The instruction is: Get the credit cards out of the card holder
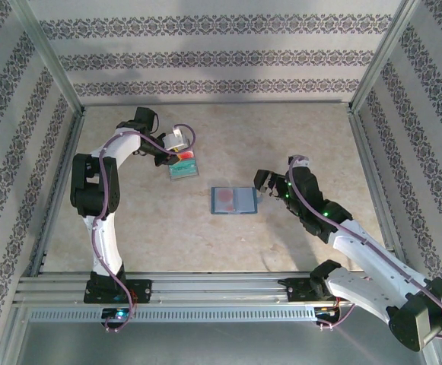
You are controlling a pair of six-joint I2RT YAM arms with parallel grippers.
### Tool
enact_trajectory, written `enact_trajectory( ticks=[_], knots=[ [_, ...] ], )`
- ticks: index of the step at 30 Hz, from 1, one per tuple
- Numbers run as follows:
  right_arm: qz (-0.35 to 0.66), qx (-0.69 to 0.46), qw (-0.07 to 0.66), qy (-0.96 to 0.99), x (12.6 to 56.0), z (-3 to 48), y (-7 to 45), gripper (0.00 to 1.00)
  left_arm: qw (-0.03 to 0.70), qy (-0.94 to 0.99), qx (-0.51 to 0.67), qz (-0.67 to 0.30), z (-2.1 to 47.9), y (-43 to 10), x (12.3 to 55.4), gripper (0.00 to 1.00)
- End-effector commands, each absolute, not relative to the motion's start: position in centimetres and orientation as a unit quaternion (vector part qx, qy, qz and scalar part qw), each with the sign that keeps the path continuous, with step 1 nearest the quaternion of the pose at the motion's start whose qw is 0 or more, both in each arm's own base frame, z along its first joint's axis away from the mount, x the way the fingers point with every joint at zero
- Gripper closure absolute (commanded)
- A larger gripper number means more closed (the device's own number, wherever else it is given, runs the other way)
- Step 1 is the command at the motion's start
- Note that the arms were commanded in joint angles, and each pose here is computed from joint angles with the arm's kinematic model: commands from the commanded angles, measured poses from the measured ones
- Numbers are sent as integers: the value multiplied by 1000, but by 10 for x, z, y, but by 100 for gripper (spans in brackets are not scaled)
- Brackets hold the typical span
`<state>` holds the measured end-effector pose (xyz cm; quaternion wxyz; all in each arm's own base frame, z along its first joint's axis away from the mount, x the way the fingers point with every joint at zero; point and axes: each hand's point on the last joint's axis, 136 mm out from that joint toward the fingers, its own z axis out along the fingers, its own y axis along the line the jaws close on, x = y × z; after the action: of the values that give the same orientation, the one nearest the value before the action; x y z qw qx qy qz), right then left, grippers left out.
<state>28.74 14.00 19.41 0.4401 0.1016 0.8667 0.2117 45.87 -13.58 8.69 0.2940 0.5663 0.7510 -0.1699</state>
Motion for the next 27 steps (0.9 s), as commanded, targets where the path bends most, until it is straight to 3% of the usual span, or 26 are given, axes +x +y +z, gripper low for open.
enact_trajectory(
  ticks=[1, 9, 14, 17, 19, 24, 27],
  knots=[
    [214, 90, 444, 865, 289, 199, 147, 2, 311, 747, 565, -160, 101, -132, 467, 77],
    [191, 65, 424, 883, 291, 190, 162, 2, 355, 729, 560, -170, 148, -141, 455, 65],
    [169, 46, 404, 898, 293, 179, 173, 2, 391, 718, 552, -166, 181, -144, 447, 64],
    [160, 34, 389, 907, 294, 170, 183, 9, 418, 723, 525, -165, 205, -144, 443, 60],
    [152, 24, 376, 914, 294, 162, 192, 15, 441, 730, 496, -162, 221, -143, 442, 48],
    [123, -8, 335, 934, 295, 138, 218, 24, 525, 759, 357, -143, 258, -126, 443, 1],
    [102, -32, 312, 944, 293, 125, 235, 28, 558, 770, 278, -135, 271, -112, 437, 1]
  ],
)
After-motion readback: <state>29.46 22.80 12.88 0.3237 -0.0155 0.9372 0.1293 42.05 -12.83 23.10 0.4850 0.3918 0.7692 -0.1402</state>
